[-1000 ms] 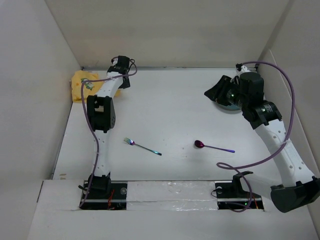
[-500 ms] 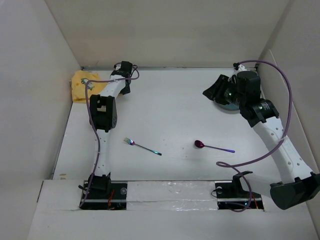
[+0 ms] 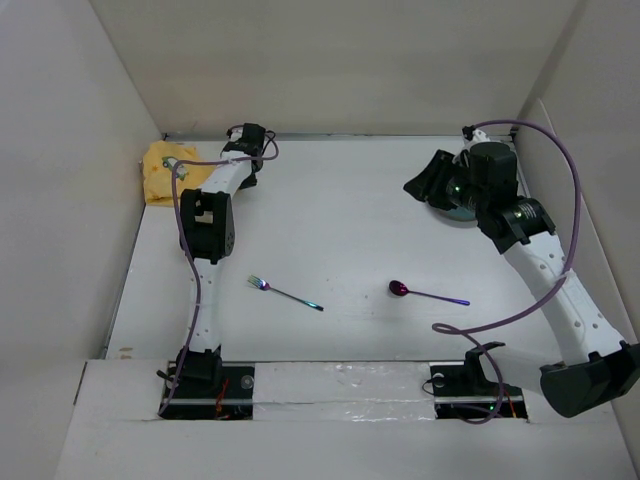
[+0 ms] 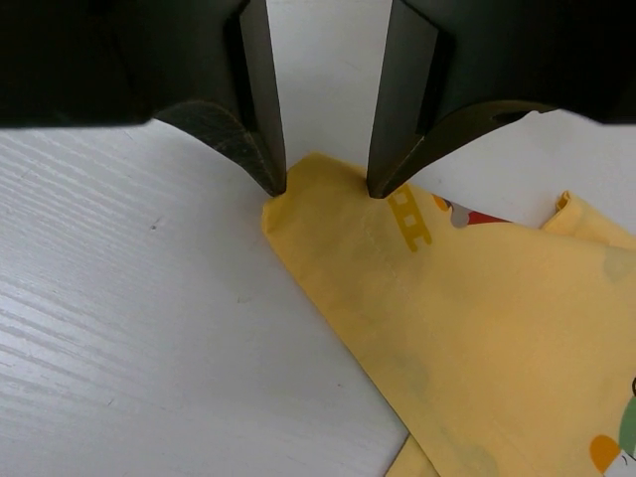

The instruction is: Set the dinner table for one person

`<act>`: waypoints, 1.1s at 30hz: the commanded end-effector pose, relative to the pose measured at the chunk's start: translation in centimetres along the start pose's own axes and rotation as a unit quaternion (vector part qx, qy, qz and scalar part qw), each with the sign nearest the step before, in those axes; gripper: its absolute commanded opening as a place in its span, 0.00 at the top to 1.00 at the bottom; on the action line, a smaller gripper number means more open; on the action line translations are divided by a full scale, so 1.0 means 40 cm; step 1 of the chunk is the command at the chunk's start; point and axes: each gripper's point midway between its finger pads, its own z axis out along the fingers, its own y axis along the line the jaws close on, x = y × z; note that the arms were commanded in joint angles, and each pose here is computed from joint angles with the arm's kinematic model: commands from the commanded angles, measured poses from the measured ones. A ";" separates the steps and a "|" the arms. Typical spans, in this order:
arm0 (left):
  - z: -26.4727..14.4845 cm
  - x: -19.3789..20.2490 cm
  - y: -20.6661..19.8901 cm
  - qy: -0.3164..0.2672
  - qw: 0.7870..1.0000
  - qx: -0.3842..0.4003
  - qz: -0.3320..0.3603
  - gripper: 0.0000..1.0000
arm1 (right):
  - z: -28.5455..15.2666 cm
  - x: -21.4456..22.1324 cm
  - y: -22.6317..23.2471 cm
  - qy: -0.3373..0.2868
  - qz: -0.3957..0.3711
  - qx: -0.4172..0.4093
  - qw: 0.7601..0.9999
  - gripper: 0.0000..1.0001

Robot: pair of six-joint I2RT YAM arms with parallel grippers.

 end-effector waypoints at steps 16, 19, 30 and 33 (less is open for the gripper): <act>-0.041 -0.022 0.000 -0.016 1.000 -0.003 0.001 1.00 | -0.016 -0.019 0.018 -0.019 -0.023 -0.002 1.000 0.54; -0.163 -0.112 -0.078 -0.068 0.996 0.052 -0.002 1.00 | -0.006 -0.014 0.025 -0.015 -0.025 -0.007 1.000 0.54; -0.974 -0.456 -0.179 -0.318 0.850 0.409 -0.094 1.00 | 0.005 -0.081 0.080 -0.046 -0.013 -0.027 0.998 0.88; -1.147 -0.492 -0.075 -0.378 0.802 0.446 -0.122 1.00 | 0.010 -0.082 0.078 -0.046 -0.012 -0.024 0.999 0.99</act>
